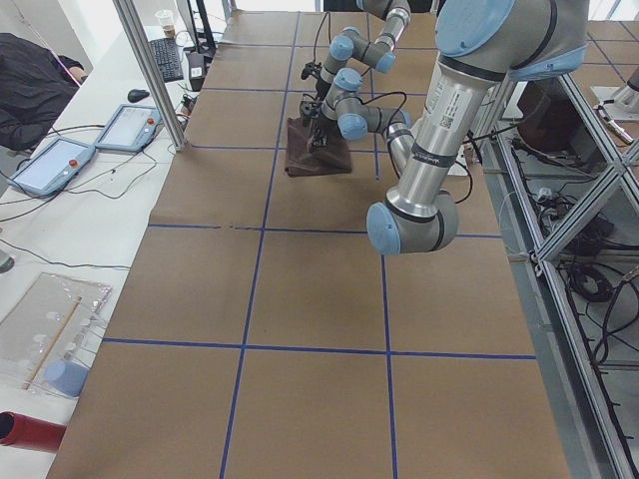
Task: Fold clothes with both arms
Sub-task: 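Lift the near edge with both grippers and fold it toward the far edge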
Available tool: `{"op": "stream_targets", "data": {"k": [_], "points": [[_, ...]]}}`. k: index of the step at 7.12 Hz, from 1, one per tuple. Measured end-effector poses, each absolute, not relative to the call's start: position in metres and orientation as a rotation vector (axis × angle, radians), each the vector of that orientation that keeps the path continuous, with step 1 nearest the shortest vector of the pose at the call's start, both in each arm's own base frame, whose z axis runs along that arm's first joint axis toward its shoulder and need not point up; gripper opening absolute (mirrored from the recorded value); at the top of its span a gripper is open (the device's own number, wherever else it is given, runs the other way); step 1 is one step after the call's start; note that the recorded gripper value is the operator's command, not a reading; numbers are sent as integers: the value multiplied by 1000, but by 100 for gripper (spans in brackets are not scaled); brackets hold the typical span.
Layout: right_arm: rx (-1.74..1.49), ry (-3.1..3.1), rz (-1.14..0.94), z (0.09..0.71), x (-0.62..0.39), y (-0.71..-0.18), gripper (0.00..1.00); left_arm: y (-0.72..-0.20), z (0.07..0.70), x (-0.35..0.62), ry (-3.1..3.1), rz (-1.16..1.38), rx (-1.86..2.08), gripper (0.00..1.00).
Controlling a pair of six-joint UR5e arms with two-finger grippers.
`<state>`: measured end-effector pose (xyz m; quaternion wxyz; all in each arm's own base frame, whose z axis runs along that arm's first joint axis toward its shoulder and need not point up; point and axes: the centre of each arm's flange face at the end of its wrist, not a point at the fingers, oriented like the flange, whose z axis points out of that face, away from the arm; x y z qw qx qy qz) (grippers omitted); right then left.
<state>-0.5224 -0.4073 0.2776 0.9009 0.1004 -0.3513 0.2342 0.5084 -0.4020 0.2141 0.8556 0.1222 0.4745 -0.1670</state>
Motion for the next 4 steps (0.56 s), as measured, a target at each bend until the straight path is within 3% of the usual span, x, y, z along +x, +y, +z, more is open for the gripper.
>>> {"op": "stream_targets", "data": {"k": [1,2,4], "points": [[208,-722,485,280,-524,-409,0,-410,219,520,988,-353,257,6],[208,-720,486,282,-525,-410,99,-416,227,530,984,-353,257,99],[220,-711,457,286,-526,-413,100,-422,242,539,968,-293,289,100]]}}
